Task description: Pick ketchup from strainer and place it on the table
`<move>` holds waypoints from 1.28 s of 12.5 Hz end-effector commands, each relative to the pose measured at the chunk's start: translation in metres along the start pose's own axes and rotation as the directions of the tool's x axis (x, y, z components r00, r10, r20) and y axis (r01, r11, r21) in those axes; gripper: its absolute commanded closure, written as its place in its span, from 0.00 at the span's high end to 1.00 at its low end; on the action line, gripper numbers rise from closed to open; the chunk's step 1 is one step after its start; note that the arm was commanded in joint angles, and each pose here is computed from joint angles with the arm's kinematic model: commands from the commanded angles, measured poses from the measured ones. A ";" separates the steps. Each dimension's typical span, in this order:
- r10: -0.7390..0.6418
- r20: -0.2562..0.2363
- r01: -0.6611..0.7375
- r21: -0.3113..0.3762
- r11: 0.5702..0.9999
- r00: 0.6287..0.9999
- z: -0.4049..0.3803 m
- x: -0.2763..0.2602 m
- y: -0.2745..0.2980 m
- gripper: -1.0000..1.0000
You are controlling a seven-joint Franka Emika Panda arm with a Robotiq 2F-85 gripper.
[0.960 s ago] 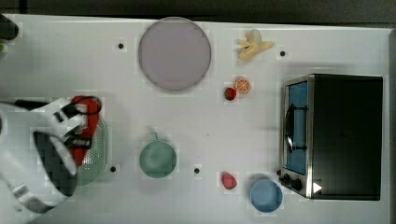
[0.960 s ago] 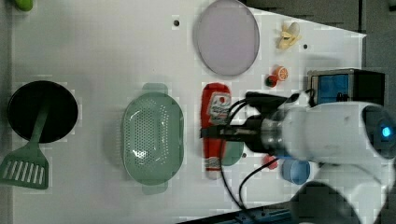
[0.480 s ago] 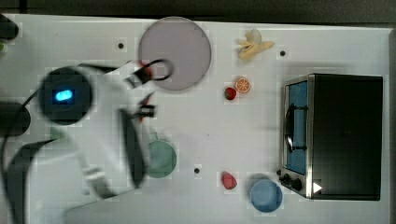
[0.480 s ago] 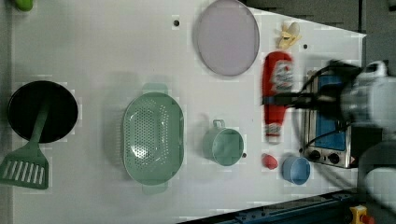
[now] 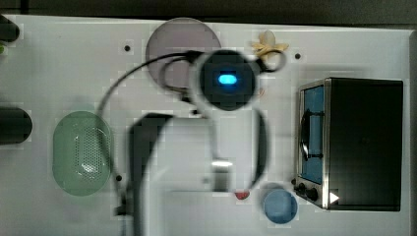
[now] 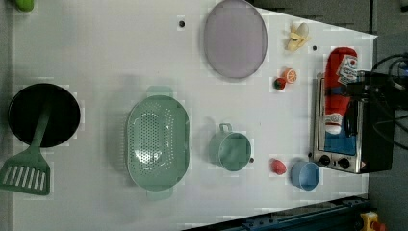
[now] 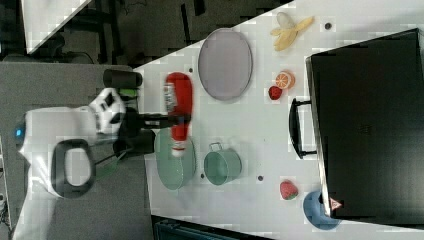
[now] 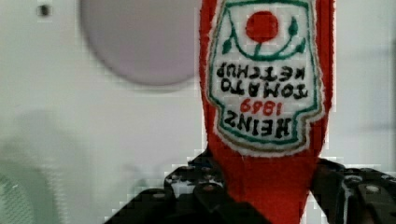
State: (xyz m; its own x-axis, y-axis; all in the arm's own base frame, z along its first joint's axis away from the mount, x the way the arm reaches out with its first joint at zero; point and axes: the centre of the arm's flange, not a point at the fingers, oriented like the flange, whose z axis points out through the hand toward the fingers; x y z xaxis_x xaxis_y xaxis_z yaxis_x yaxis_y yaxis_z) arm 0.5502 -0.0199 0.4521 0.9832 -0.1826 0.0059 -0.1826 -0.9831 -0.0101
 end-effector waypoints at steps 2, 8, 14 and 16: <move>-0.035 0.074 0.035 -0.006 0.999 0.997 0.047 -0.017 0.024 0.56; -0.027 0.119 0.026 0.014 1.000 0.993 0.149 -0.038 0.031 0.56; -0.032 0.110 0.027 0.050 0.998 0.993 0.211 -0.031 0.025 1.00; -0.011 0.093 0.008 0.042 0.999 0.996 0.191 -0.028 0.025 1.00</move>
State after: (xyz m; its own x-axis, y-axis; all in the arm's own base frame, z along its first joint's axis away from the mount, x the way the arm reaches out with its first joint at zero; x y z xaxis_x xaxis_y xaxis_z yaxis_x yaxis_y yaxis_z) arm 0.4996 -0.0340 0.2141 0.9628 -0.1808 -0.2008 -0.1941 -0.9798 -0.0487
